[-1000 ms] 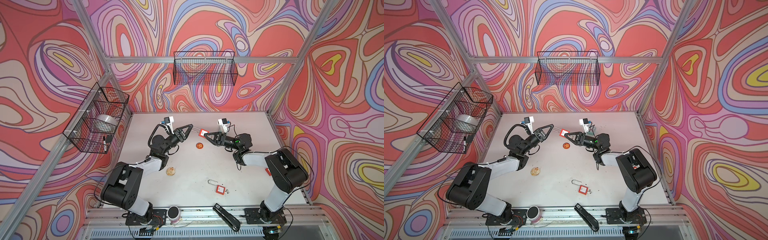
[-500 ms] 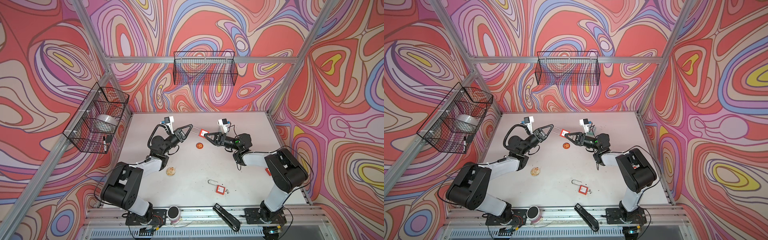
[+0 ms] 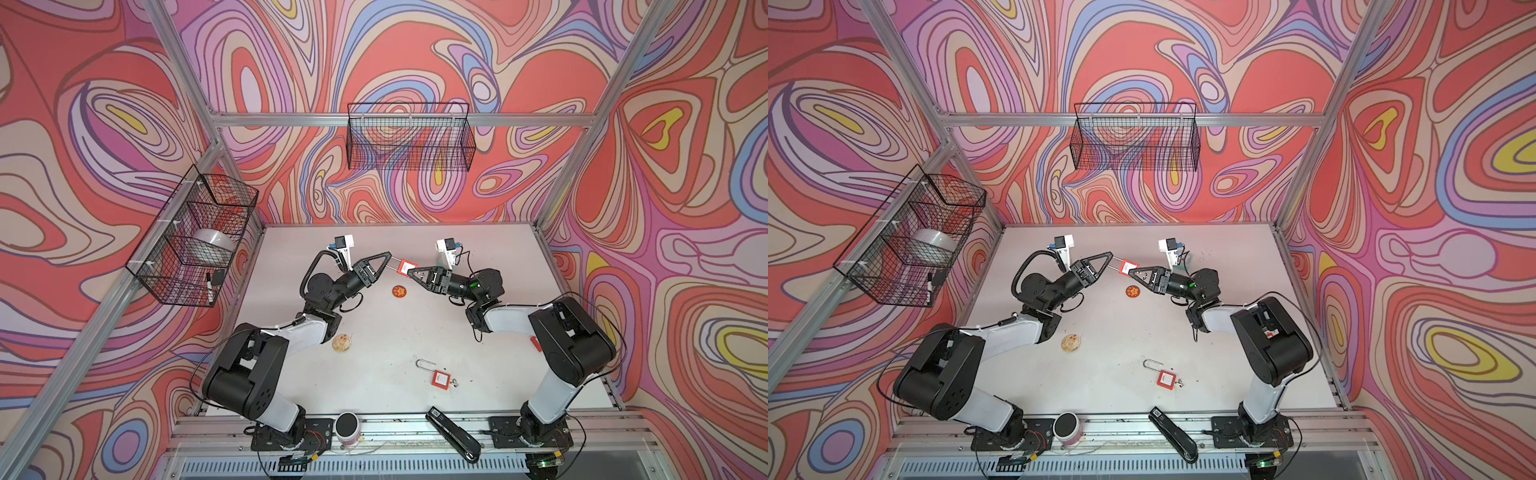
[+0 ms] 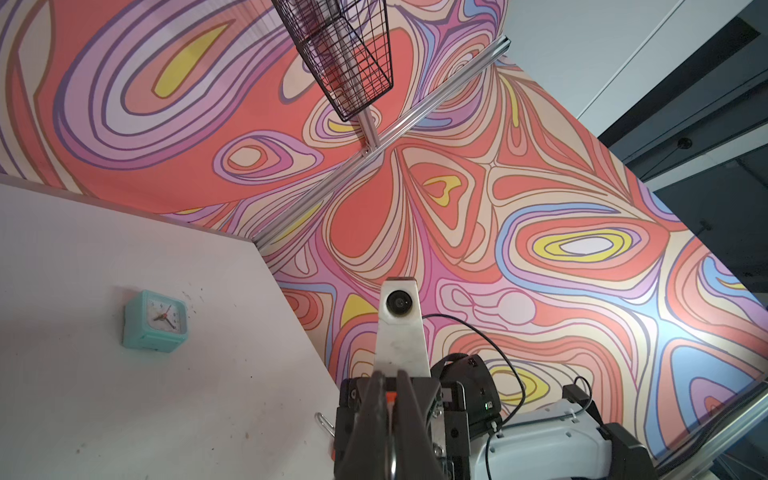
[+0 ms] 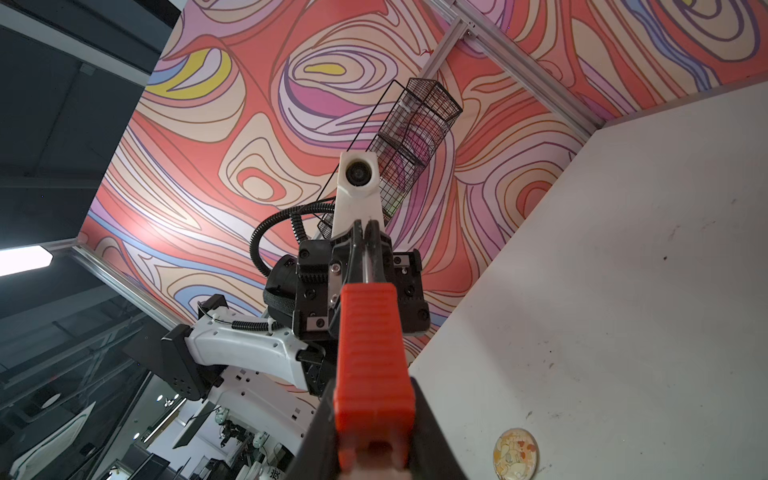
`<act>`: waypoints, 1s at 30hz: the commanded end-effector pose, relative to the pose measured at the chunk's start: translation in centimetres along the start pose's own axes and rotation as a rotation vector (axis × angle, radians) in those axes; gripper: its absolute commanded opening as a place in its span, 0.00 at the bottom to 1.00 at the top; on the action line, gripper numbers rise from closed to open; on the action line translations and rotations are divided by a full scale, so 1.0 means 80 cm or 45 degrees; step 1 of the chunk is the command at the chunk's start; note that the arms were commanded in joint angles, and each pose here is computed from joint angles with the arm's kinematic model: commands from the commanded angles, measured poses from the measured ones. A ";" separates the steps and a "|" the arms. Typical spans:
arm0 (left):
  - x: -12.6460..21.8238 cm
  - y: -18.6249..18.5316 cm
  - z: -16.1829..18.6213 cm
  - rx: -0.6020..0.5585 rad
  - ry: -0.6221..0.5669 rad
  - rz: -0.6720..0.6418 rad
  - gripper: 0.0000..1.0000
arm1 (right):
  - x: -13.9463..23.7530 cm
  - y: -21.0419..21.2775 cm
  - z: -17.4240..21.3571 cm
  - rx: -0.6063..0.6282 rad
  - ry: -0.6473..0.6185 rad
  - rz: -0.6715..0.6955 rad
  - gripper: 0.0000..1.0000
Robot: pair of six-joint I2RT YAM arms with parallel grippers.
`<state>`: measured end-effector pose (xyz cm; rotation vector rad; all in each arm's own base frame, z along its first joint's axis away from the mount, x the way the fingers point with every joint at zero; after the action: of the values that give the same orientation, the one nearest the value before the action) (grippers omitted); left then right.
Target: Lock with the key
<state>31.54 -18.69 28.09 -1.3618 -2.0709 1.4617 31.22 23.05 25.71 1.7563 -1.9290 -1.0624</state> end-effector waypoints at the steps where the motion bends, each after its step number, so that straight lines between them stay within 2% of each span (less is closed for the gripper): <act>1: -0.006 -0.007 0.006 -0.008 0.038 0.052 0.00 | -0.004 0.025 -0.014 0.153 -0.065 -0.080 0.00; 7: -0.005 -0.001 0.013 -0.005 0.038 0.038 0.00 | -0.016 0.028 -0.018 0.132 -0.055 -0.126 0.00; 13: -0.005 -0.008 0.009 -0.012 0.020 0.050 0.36 | -0.011 0.023 -0.013 0.109 -0.073 -0.095 0.00; 18: -0.009 -0.008 0.012 0.004 0.050 0.061 0.49 | -0.012 0.021 -0.014 0.100 -0.077 -0.095 0.00; 21: -0.010 -0.010 0.015 0.001 0.061 0.064 0.52 | -0.014 0.021 -0.017 0.095 -0.084 -0.098 0.00; 30: -0.017 -0.012 0.024 -0.004 0.085 0.075 0.53 | -0.019 -0.004 -0.003 0.022 -0.054 -0.058 0.00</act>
<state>30.58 -20.58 27.61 -1.3980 -2.0056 1.4303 31.80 24.01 25.53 1.7795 -1.9258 -1.1036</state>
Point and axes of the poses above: each gripper's point midway between its finger pads, its own x axis back along the fingers, its own y axis along the line the jaws close on, z = x × y, the point moved 7 cm from there along x, back along the fingers, and after that the axes turned 6 degrees about x, right-handed, at the moved point
